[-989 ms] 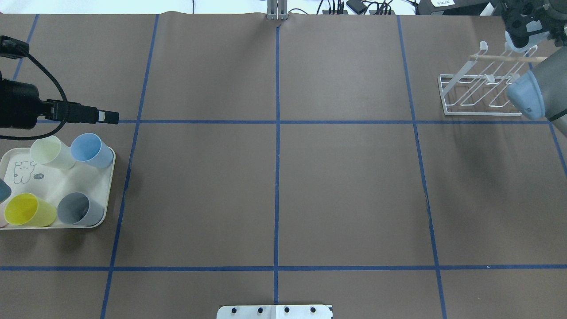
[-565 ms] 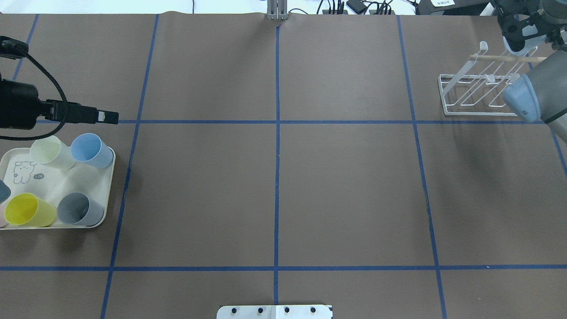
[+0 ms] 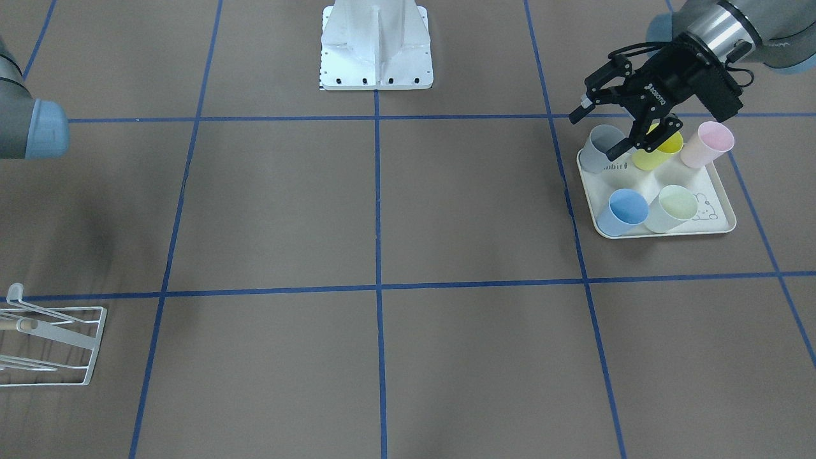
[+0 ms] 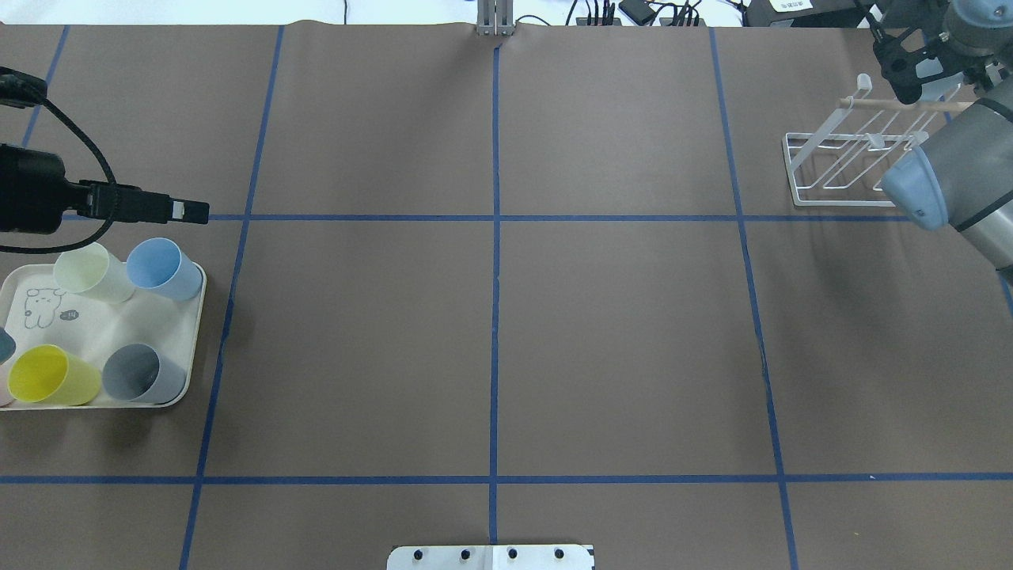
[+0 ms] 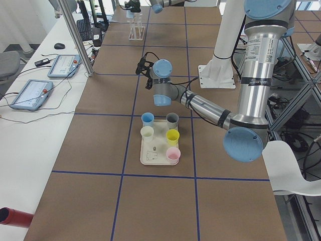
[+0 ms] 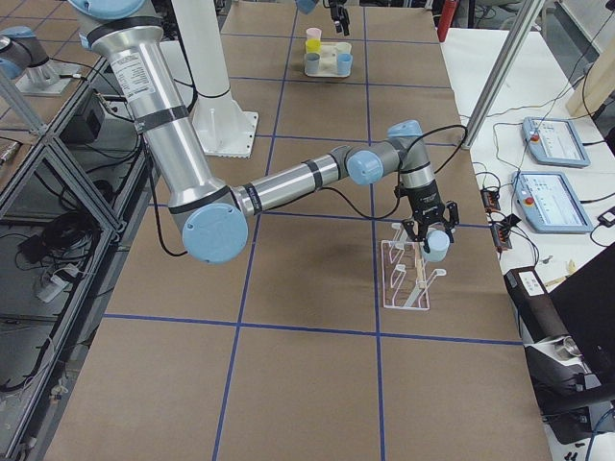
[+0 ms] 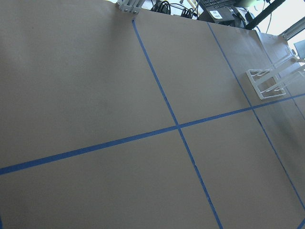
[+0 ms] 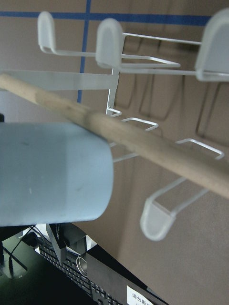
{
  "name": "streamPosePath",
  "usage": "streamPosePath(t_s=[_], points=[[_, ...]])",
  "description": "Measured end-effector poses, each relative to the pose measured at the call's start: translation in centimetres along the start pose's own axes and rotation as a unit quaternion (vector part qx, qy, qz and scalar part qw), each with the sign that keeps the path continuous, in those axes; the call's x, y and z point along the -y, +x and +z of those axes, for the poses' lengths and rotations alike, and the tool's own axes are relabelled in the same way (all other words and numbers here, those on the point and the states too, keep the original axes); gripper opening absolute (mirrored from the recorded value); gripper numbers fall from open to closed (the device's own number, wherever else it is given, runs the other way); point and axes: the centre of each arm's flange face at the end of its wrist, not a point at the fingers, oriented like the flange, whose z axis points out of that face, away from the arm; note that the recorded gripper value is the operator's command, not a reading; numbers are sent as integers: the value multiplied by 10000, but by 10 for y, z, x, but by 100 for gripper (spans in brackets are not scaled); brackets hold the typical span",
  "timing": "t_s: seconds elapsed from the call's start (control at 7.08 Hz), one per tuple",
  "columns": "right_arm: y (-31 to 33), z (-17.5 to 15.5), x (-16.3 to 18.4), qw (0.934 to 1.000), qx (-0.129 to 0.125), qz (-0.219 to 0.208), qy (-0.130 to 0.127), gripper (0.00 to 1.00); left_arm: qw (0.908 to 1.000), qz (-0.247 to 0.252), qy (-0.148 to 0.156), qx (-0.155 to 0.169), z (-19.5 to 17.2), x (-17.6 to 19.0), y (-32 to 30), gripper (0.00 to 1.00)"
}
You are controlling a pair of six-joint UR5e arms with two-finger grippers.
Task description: Transfer IKEA cup to right arm and place on rack
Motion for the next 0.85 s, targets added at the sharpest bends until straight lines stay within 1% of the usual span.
streamPosePath(t_s=[0.14,0.28,0.42,0.57,0.85], points=[[0,2,6,10000,-3,-51,-54,29,10000,-2,0,0,0,0,0,100],[1,3,11,9999,3,-88,-80,51,10000,-2,-2,-1,0,0,0,100],[1,5,15,9999,10,-115,-88,77,10000,-2,-5,-2,0,0,0,100],[1,6,16,9999,15,-128,-98,98,10000,-1,-5,-4,1,0,0,100],[2,6,16,9998,-62,-121,-158,98,10000,-1,-6,-5,1,0,1,100]])
